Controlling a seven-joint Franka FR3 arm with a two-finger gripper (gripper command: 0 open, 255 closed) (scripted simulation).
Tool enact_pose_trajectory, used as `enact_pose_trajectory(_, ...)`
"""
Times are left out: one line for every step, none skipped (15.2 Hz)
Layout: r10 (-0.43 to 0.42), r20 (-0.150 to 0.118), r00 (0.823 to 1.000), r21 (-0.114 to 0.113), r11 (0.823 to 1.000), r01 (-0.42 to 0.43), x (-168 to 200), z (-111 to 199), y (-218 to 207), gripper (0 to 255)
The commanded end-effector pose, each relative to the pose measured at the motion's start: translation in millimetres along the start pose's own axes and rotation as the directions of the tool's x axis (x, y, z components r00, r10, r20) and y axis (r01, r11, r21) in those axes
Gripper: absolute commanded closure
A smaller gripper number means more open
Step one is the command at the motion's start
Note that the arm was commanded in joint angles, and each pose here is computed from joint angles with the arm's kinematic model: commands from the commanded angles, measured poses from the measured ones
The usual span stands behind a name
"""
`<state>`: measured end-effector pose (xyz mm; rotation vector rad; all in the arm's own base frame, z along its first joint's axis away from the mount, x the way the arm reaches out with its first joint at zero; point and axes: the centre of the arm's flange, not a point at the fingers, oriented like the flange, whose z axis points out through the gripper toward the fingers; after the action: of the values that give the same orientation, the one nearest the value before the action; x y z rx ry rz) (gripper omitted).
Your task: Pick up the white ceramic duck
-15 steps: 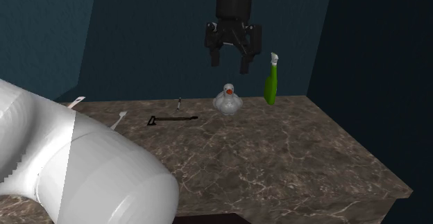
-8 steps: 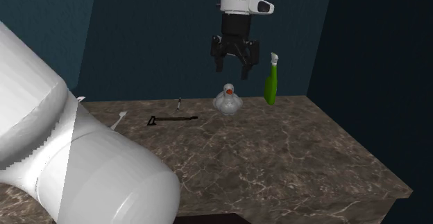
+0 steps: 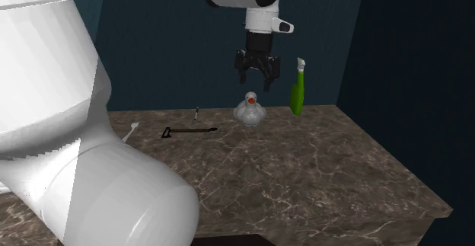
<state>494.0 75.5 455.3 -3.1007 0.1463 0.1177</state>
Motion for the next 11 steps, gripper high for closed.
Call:
enact_pose_trajectory(-0.011,-0.003,1.0,0.007,1.0,0.011,21,10,-15,0)
enact_pose_trajectory(-0.016,-0.005,1.0,0.011,1.0,0.016,31,15,-21,0)
enact_pose_trajectory(-0.021,-0.006,1.0,0.014,1.0,0.021,41,21,-28,0)
enact_pose_trajectory(-0.026,-0.007,1.0,0.017,1.0,0.026,51,26,-35,0)
enact_pose_trajectory(-0.031,-0.009,0.999,0.02,0.999,0.031,60,31,-41,0)
enact_pose_trajectory(-0.036,-0.01,0.999,0.024,0.999,0.037,70,36,-48,0)
enact_pose_trajectory(-0.042,-0.012,0.999,0.027,0.999,0.042,80,41,-55,0)
enact_pose_trajectory(-0.047,-0.013,0.999,0.03,0.998,0.047,89,45,-62,0)
enact_pose_trajectory(-0.052,-0.014,0.999,0.033,0.998,0.052,99,50,-69,0)
enact_pose_trajectory(-0.056,-0.016,0.998,0.036,0.998,0.056,106,54,-74,0)
enact_pose_trajectory(-0.056,-0.016,0.998,0.036,0.998,0.056,107,59,-74,0)
